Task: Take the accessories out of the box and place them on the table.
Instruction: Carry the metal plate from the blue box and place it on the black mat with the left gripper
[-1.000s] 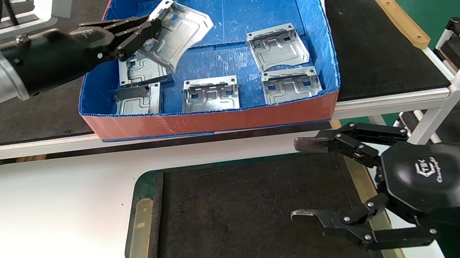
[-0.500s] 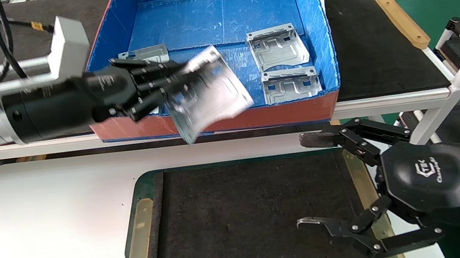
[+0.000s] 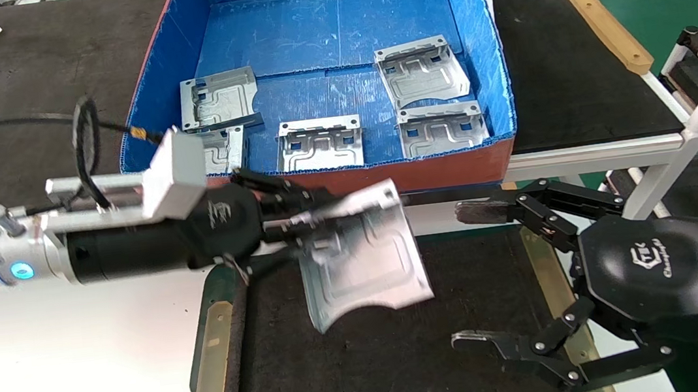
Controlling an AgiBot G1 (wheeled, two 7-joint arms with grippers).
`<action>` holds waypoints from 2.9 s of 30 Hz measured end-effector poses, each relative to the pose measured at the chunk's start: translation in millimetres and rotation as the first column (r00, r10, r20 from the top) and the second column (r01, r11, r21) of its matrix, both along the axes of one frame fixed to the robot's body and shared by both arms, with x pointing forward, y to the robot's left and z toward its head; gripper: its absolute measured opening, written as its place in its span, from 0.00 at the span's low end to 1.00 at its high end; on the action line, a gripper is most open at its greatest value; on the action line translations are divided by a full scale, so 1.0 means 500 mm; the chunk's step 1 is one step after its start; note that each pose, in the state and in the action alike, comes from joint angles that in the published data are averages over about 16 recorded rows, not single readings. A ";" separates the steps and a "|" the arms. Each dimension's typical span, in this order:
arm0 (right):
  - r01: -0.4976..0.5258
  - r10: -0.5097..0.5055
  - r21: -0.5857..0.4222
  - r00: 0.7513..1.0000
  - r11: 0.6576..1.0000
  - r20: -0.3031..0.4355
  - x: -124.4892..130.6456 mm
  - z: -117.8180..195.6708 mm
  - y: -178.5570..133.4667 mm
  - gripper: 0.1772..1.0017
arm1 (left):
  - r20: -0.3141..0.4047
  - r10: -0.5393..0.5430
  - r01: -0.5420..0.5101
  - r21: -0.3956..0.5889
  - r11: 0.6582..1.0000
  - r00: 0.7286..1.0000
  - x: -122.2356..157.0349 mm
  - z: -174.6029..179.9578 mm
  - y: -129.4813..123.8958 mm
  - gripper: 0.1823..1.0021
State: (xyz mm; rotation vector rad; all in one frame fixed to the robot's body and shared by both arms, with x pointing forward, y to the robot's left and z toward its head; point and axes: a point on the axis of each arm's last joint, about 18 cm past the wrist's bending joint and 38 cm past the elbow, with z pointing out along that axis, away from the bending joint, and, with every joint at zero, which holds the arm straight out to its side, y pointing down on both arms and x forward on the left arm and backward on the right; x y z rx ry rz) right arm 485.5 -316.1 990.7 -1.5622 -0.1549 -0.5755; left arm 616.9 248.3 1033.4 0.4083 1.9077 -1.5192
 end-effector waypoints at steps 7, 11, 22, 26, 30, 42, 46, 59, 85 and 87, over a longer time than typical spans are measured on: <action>0.000 0.000 0.000 1.000 1.000 0.000 0.000 0.000 0.000 1.00 | -0.019 -0.043 0.044 0.057 0.997 0.999 -0.001 -0.063 -0.038 0.11; 0.000 0.000 0.000 1.000 1.000 0.000 0.000 0.000 0.000 1.00 | -0.028 -0.037 0.039 0.082 0.996 0.999 0.015 -0.103 -0.065 0.11; 0.000 0.000 0.000 1.000 1.000 0.000 0.000 0.000 0.000 1.00 | 0.006 0.072 -0.072 0.119 0.990 0.997 0.105 -0.214 -0.173 0.11; 0.000 0.000 0.000 1.000 1.000 0.000 0.000 0.000 0.000 1.00 | 0.046 0.110 -0.115 0.125 0.985 0.993 0.135 -0.244 -0.217 0.11; 0.000 0.000 0.000 1.000 1.000 0.000 0.000 0.000 0.000 1.00 | 0.088 0.136 -0.146 0.128 0.981 0.987 0.157 -0.266 -0.254 0.11; 0.000 0.000 0.000 1.000 1.000 0.000 0.000 0.000 0.000 1.00 | 0.164 0.173 -0.194 0.120 0.974 0.971 0.181 -0.288 -0.318 0.11; 0.000 0.000 0.000 1.000 1.000 0.000 0.000 0.000 0.000 1.00 | 0.174 0.186 -0.209 0.122 0.970 0.967 0.183 -0.293 -0.332 0.11; 0.000 0.000 0.000 1.000 1.000 0.000 0.000 0.000 0.000 1.00 | 0.200 0.268 -0.298 0.139 0.945 0.942 0.201 -0.315 -0.360 0.11; 0.000 0.000 0.000 1.000 1.000 0.000 0.000 0.000 0.000 1.00 | 0.189 0.252 -0.281 0.149 0.948 0.949 0.183 -0.321 -0.405 0.11; 0.000 0.000 0.000 1.000 1.000 0.000 0.000 0.000 0.000 1.00 | 0.190 0.244 -0.275 0.154 0.949 0.951 0.181 -0.322 -0.405 0.11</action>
